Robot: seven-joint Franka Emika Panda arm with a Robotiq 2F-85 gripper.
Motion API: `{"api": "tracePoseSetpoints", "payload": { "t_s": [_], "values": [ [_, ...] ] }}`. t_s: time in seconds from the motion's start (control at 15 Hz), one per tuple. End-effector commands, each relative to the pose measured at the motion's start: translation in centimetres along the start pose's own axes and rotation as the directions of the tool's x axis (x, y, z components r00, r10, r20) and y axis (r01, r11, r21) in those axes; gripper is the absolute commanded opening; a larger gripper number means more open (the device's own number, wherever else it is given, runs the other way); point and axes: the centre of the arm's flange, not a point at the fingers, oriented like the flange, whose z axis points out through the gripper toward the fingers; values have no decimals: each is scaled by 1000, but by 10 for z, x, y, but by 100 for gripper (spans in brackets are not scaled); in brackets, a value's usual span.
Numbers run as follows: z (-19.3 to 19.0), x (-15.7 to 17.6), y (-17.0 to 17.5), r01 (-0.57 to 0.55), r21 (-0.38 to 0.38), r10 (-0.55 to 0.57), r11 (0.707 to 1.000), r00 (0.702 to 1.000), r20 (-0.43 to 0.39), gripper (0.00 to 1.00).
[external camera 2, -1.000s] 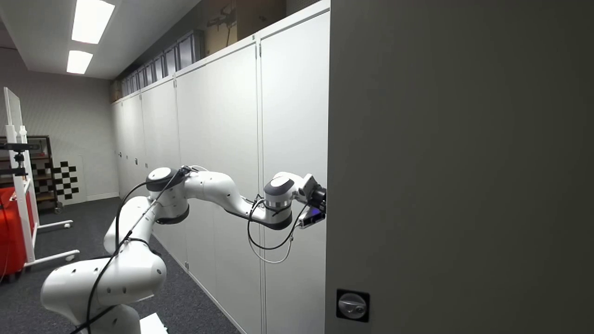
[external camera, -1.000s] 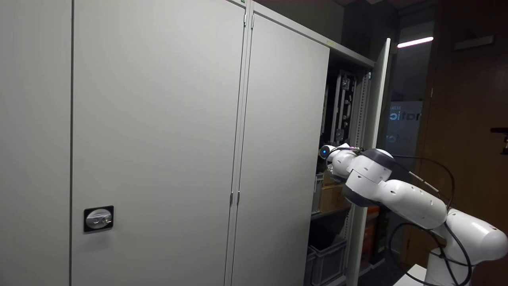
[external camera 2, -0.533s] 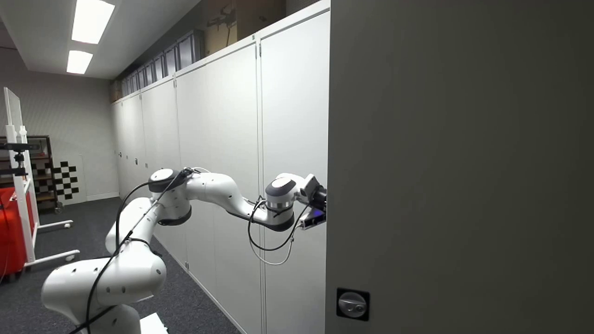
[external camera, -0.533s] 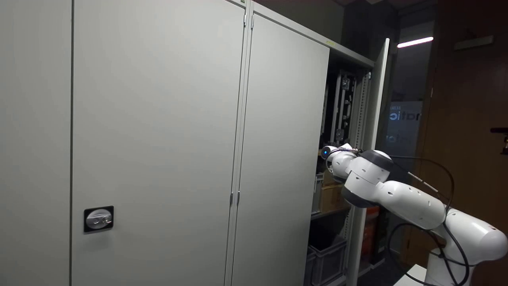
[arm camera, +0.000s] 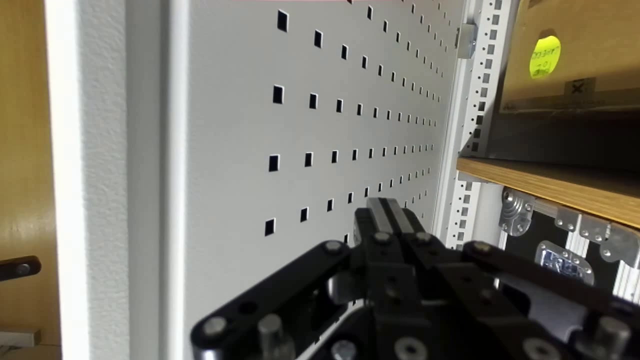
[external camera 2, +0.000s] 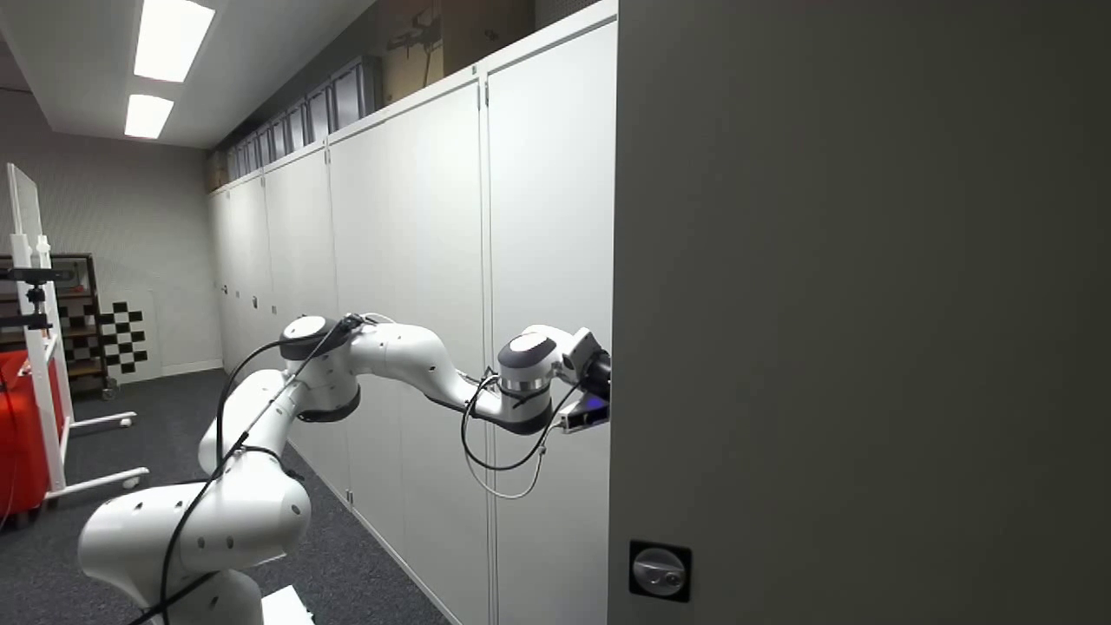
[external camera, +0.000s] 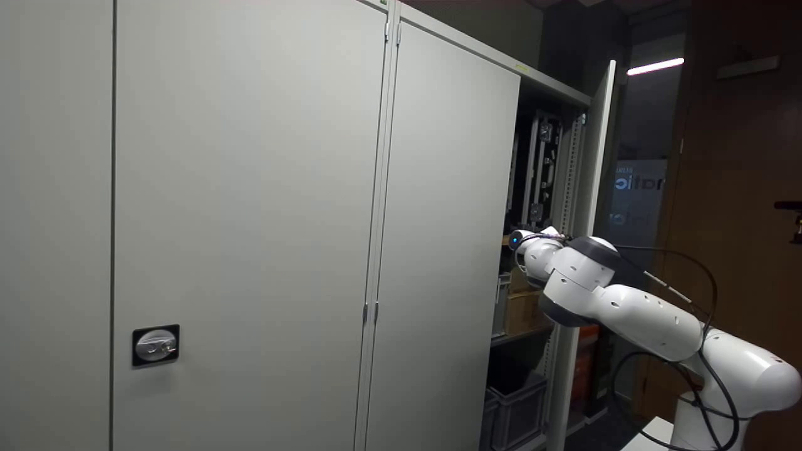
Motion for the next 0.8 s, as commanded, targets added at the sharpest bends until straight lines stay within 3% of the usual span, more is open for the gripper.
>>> {"api": "tracePoseSetpoints", "payload": {
  "t_s": [0.0, 0.73],
  "values": [
    [6, 9, 4, 23, -57, -25, 998, 999, -29, 0],
    [20, 6, 14, 44, -164, -56, 985, 996, -71, 0]
  ]
}}
